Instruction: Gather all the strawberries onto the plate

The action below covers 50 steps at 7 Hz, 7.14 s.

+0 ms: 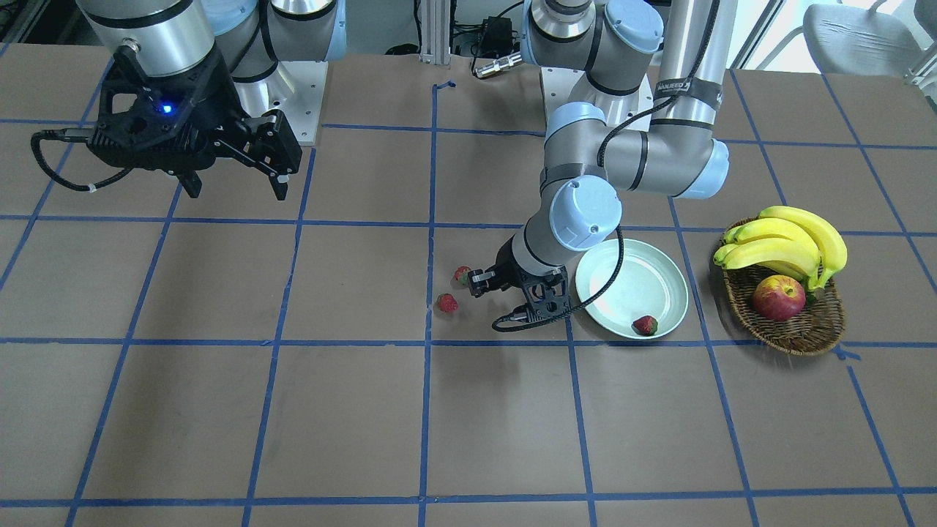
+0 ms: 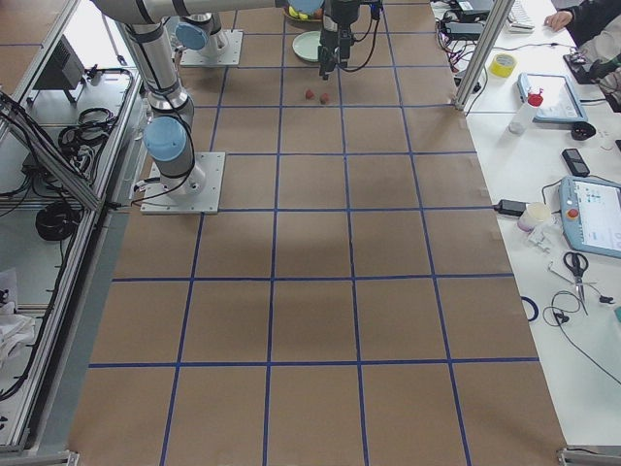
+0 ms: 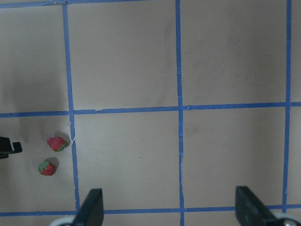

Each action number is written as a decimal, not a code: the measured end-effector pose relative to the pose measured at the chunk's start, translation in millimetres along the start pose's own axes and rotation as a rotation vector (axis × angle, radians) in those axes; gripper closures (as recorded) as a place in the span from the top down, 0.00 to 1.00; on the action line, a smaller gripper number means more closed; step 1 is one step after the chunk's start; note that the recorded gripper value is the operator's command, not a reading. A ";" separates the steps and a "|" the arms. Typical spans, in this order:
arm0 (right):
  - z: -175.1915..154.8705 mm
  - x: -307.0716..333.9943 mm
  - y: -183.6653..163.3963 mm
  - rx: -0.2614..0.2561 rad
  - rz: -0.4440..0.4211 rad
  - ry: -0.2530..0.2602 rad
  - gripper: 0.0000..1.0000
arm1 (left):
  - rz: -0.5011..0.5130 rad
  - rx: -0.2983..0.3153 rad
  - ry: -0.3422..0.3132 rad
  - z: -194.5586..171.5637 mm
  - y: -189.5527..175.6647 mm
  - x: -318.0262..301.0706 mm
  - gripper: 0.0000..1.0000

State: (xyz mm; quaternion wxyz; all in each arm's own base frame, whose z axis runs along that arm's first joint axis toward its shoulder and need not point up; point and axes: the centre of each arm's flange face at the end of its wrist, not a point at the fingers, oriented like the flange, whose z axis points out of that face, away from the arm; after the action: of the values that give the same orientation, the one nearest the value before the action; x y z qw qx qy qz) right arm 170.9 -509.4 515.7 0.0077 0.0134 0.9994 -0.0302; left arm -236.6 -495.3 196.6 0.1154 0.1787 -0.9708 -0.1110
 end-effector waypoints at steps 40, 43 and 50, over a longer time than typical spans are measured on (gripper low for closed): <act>-9.4 2.7 13.4 0.051 0.010 -0.003 1.00 | -0.118 0.134 0.117 -6.7 -10.0 66.4 1.00; -9.4 2.3 13.4 0.051 0.010 -0.004 1.00 | -0.142 0.115 0.106 4.3 -10.9 65.5 1.00; -9.1 2.1 13.0 0.051 0.010 -0.009 1.00 | -0.181 0.048 0.061 41.3 0.0 48.0 0.00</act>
State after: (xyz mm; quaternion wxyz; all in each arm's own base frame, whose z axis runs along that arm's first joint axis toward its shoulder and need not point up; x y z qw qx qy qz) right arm 169.1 -495.8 524.0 0.0118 0.0185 0.9982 -0.0558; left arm -291.2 -506.0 166.2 0.1302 0.2719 -0.9490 -0.0921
